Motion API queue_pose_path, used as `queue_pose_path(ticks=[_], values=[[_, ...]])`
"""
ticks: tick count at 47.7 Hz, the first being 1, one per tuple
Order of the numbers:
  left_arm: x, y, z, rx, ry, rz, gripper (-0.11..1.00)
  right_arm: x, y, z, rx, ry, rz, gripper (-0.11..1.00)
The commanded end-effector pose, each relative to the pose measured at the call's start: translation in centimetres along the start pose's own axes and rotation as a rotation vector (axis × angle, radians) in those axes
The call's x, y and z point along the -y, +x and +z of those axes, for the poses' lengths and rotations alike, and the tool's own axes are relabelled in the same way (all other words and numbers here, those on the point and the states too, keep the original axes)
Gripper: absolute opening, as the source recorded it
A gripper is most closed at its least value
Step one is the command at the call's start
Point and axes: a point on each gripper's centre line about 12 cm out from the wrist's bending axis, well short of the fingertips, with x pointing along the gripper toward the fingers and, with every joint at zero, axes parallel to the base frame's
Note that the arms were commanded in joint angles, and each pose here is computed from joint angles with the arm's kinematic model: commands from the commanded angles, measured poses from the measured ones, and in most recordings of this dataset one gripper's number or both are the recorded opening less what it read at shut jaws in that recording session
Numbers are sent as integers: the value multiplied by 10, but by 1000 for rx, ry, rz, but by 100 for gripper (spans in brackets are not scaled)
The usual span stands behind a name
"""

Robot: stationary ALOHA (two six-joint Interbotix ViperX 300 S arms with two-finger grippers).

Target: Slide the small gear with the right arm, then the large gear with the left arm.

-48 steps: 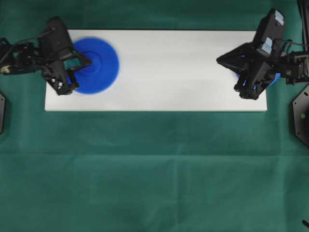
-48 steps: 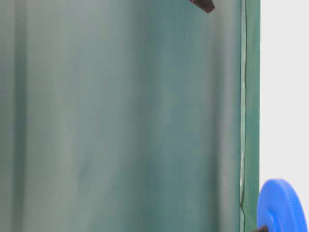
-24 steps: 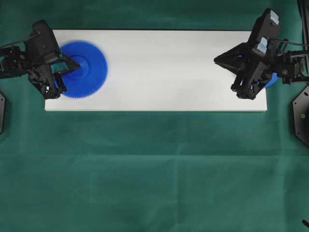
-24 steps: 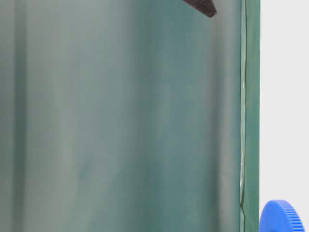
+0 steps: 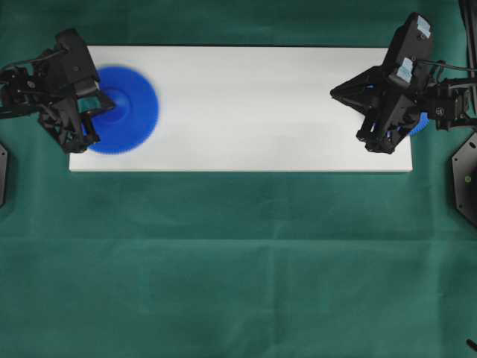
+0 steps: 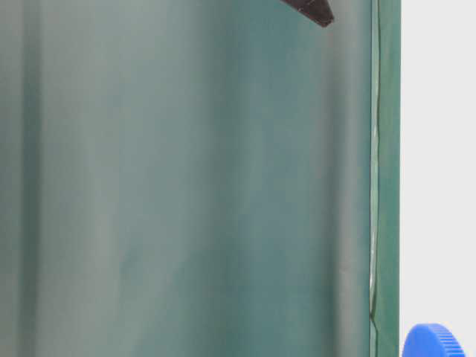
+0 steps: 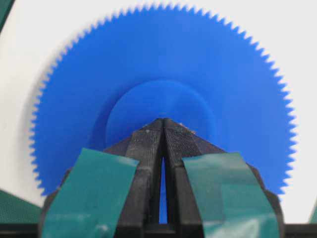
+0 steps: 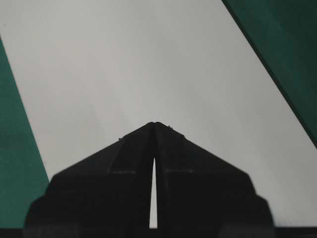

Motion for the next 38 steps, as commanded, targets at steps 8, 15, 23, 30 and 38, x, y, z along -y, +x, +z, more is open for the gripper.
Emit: queue_pose_path(ticks=[8, 15, 23, 30, 38], values=[[2, -29, 30, 166, 54, 2, 0, -3, -2, 8, 24, 2, 14, 50], [5, -48, 40, 256, 81, -2, 0, -3, -1, 7, 23, 2, 13, 50], [9, -66, 44, 332, 97, -9, 0, -3, -1, 7, 23, 2, 13, 50], [10, -77, 42, 375, 101, -12, 0, -3, -1, 7, 23, 2, 13, 50], [12, -80, 39, 385, 102, -18, 0, -3, -1, 7, 23, 2, 13, 50]])
